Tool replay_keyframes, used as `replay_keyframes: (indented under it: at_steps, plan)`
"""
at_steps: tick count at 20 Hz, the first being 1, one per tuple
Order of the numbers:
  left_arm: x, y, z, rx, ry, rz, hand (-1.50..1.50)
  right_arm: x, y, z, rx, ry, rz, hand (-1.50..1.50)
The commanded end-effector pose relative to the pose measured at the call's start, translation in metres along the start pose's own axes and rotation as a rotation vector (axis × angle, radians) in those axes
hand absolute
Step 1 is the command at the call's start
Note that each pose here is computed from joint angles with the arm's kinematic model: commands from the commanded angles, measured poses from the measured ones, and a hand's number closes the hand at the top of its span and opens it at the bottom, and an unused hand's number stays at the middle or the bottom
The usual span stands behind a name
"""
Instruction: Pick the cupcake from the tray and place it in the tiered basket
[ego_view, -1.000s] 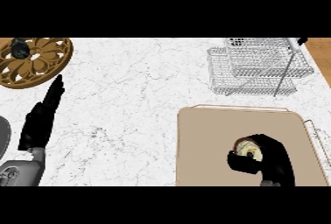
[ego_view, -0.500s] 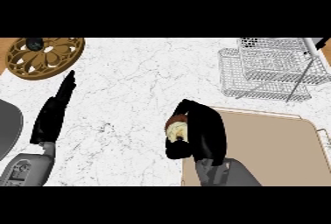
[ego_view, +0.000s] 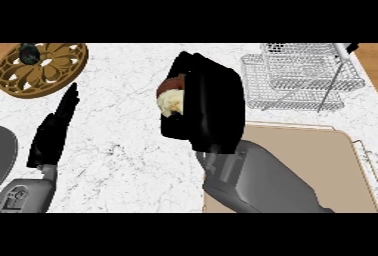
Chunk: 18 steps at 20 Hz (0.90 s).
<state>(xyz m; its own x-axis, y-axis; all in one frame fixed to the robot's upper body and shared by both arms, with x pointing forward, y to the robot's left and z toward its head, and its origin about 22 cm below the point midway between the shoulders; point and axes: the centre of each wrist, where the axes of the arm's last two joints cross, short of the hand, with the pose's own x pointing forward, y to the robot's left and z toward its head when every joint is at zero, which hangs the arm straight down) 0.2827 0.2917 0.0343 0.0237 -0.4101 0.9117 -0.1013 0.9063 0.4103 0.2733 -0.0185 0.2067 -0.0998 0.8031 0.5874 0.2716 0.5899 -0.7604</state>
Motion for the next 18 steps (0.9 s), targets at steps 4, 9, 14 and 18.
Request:
replay_keyframes:
  at_steps: [4, 9, 14, 18]
  plan:
    - [-0.003, 0.006, 0.003, 0.021, 0.013, -0.001, 0.0, 0.035, -0.059, -0.051, -0.123, 0.08, 0.155, 1.5]
    - [-0.002, -0.011, -0.001, 0.015, 0.013, -0.009, 0.0, 0.036, -0.074, -0.071, -0.052, 0.07, 0.095, 1.5]
    - [0.009, -0.002, -0.008, 0.016, 0.003, 0.002, 0.0, -0.012, -0.094, -0.115, -0.038, 0.061, 0.153, 1.5]
    - [0.013, 0.013, -0.012, 0.025, 0.01, 0.005, 0.0, -0.033, -0.092, -0.129, -0.089, 0.043, 0.273, 1.5]
